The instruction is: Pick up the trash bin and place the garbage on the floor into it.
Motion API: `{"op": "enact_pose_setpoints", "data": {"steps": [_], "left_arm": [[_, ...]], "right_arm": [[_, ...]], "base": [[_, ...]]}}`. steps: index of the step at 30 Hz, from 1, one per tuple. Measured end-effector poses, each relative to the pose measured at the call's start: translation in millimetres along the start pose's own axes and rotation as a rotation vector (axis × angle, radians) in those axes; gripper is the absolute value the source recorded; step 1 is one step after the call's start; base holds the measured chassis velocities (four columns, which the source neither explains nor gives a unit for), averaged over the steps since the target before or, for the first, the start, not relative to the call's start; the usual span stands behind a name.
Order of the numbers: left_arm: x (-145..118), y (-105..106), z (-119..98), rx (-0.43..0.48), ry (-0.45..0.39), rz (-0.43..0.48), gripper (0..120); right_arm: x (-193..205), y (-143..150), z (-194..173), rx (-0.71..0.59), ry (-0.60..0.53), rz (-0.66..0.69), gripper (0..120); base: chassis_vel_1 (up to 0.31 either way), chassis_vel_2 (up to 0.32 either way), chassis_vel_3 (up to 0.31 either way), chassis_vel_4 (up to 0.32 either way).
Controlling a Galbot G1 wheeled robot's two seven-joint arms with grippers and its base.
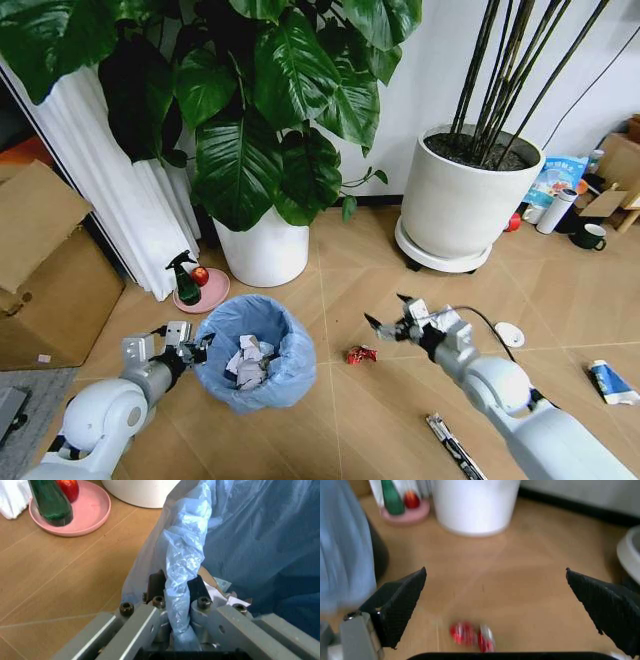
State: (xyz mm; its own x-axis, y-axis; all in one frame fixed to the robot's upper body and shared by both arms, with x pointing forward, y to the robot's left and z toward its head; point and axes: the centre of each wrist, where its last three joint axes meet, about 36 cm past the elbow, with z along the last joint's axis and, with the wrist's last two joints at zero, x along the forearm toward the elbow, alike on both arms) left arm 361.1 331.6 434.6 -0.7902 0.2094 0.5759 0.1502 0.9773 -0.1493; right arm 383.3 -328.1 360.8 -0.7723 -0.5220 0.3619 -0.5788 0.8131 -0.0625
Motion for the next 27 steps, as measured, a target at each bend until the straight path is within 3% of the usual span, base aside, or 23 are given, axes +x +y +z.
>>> {"op": "enact_pose_setpoints", "data": {"steps": [6,16,27], "left_arm": [[0.9,1.0,3.4,0.002,-0.006,0.005,0],[-0.6,-0.2,3.4,-0.004,-0.007,0.015,0],[-1.4,-1.0,3.6,-0.011,-0.006,0.02,0]], "right_arm": [[53.6,-11.6,52.5,0.006,0.136,0.015,100],[114.2,-3.3,128.9,-0.029,0.35,0.063,100],[124.8,0.1,169.5,-0.084,0.438,0.073,100]], "base": [[0.0,0.0,0.0,0.0],[0.0,0.0,0.0,0.0],[0.0,0.0,0.0,0.0]]}}
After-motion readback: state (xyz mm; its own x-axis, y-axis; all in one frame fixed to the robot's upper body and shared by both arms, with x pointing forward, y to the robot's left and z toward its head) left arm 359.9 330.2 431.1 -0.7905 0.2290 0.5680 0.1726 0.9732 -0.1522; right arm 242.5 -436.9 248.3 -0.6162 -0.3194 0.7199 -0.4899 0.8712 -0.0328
